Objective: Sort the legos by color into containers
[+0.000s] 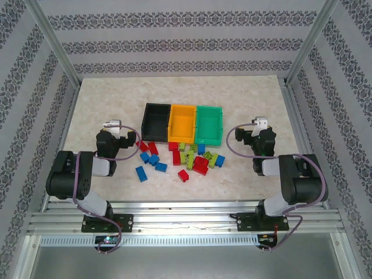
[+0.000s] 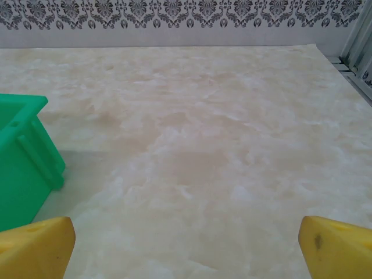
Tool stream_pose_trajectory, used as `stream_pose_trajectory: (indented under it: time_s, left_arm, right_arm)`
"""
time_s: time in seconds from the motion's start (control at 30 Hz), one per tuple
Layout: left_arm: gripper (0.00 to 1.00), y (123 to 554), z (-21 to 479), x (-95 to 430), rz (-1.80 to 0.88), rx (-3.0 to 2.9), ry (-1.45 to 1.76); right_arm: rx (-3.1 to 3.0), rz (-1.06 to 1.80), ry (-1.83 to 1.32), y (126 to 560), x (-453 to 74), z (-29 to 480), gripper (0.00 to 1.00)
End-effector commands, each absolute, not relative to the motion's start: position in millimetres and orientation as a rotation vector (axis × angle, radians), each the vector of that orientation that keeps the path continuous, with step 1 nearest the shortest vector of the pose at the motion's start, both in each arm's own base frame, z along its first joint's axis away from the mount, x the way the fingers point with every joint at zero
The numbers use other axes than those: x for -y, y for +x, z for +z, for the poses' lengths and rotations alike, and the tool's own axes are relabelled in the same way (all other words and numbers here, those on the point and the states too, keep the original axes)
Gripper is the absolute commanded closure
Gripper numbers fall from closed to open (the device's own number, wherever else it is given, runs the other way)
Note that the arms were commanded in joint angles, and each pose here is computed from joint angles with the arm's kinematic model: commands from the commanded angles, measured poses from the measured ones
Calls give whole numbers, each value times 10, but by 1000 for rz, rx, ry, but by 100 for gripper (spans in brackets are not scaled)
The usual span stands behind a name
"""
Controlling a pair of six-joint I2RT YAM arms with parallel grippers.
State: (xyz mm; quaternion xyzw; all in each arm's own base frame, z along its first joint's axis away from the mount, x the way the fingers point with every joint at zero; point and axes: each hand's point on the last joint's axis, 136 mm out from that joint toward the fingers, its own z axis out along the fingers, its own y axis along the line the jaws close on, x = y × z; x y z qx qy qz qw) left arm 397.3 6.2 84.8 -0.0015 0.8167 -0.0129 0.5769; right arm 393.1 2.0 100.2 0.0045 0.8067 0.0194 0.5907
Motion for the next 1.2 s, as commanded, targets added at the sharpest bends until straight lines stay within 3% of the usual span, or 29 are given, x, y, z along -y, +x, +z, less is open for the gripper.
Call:
stream_pose_trajectory:
  time_s: [0.0, 1.17]
  left_arm:
    - [1, 3999, 880, -58, -41, -1909, -3]
    - [1, 3999, 882, -18, -56, -1909, 21]
  right_arm:
    - [-1852, 70, 9, 3989, -53, 1077, 1]
    - [-1846, 79, -30, 3980, -120, 1084, 2]
